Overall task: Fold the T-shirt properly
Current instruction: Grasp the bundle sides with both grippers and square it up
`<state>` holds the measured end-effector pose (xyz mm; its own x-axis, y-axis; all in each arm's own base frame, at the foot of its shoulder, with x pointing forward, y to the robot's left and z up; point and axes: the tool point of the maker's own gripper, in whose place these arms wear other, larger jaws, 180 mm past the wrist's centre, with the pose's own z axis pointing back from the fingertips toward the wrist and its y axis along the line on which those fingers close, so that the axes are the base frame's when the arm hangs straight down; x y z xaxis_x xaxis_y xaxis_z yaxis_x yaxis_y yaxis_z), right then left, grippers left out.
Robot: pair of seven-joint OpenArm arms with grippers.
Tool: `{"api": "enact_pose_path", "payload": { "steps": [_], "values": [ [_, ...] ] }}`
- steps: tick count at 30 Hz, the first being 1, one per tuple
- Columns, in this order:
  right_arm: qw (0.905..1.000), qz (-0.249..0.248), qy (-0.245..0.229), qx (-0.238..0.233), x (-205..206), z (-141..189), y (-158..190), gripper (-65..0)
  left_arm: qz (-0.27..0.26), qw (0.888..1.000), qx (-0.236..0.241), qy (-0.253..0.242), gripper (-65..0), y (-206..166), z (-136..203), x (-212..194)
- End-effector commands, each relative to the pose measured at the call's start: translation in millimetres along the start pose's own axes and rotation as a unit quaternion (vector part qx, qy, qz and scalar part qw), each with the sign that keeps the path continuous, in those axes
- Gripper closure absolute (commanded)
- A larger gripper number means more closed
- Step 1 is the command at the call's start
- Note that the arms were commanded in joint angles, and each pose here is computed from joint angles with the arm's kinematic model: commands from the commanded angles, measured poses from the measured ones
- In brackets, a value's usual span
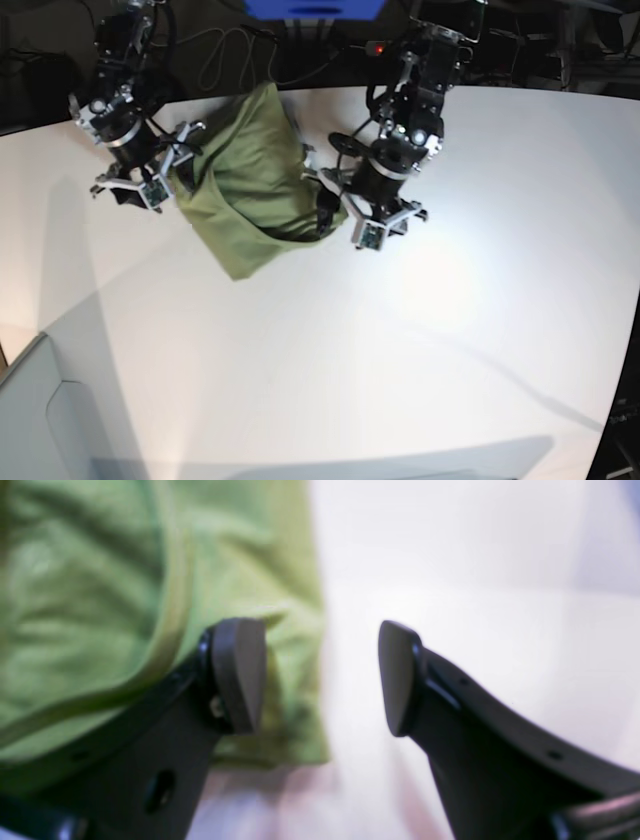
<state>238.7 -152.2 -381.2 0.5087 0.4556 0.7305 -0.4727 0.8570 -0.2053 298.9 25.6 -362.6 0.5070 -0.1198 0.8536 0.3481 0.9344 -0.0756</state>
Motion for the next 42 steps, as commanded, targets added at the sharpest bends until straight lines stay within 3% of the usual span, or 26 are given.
{"api": "enact_pose_path", "payload": {
  "steps": [1,8,16,21,27,33,42],
  "values": [
    [0.9998,-0.001,-0.021,-0.002,7.5,4.7,-0.8,-34.3,0.001,1.0,-0.001,-0.03,-35.3,-2.4,4.6,17.2],
    [0.9999,-0.01,0.0,0.004,-11.0,11.6,7.1,-34.3,0.006,0.998,0.002,-0.059,-35.3,-6.0,31.7,31.4],
    [0.9992,0.007,-0.02,-0.032,7.9,31.7,-8.0,-34.3,0.036,0.999,0.02,-0.009,-35.3,0.2,45.2,-13.5],
    [0.9991,-0.029,-0.026,-0.015,3.0,24.1,4.4,-34.3,0.053,0.998,0.015,0.005,-35.3,-9.6,48.9,-25.1],
    [0.998,-0.062,0.006,0.008,-27.1,8.2,12.7,-34.3,0.067,0.998,0.006,0.016,-35.3,-21.5,49.4,-33.3],
    [0.9989,-0.047,0.009,0.002,-27.9,15.7,7.0,-34.3,0.077,0.996,-0.009,0.035,-35.3,-37.6,45.6,-47.3],
    [0.999,-0.005,-0.031,-0.031,11.0,29.0,-13.2,-34.3,0.088,0.993,-0.012,0.082,-35.3,-42.6,30.2,-83.3]
  ]
}}
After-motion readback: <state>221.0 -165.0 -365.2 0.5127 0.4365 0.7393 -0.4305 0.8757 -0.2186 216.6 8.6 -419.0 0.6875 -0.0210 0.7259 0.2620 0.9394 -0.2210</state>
